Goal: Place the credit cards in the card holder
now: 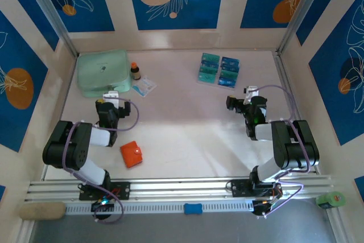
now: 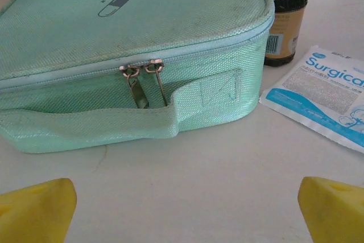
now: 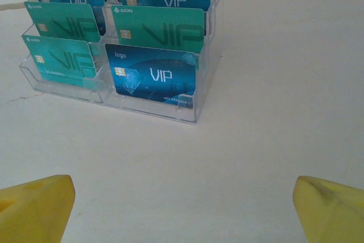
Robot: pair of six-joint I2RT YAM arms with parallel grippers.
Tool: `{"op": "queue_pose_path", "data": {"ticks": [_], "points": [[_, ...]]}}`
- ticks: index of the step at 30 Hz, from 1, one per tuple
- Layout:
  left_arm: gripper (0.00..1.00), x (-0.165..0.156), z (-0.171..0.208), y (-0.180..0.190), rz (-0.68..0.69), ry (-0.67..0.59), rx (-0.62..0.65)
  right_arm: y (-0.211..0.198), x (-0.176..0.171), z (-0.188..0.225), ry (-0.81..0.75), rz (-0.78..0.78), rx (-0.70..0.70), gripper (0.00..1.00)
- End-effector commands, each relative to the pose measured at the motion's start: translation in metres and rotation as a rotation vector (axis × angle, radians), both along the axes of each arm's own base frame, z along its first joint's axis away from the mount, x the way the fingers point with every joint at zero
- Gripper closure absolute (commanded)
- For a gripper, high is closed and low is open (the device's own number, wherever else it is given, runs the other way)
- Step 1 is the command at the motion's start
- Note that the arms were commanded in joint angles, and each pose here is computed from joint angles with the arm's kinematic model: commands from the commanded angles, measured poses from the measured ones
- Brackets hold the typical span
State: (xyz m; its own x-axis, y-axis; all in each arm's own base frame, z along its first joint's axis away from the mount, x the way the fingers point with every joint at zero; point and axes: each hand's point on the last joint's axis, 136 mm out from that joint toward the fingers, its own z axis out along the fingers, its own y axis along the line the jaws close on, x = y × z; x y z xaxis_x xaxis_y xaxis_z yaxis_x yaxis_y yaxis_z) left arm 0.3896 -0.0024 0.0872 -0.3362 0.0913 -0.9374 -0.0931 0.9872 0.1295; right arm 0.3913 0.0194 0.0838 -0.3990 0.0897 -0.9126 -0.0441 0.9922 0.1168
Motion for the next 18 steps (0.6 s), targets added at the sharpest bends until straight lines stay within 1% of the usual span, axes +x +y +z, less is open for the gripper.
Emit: {"op": "queue_pose_path", "data": {"ticks": [1, 18], "points": [[0.00, 0.0035, 0.0074, -0.0008, -0.006, -0.025, -0.016, 0.0044, 0.0058, 0.0105, -0.031, 0.033, 0.000, 0.01], [0.00, 0.0044, 0.0061, -0.0008, -0.005, -0.018, -0.018, 0.0041, 0.0058, 0.0087, -0.022, 0.037, 0.005, 0.01]]}}
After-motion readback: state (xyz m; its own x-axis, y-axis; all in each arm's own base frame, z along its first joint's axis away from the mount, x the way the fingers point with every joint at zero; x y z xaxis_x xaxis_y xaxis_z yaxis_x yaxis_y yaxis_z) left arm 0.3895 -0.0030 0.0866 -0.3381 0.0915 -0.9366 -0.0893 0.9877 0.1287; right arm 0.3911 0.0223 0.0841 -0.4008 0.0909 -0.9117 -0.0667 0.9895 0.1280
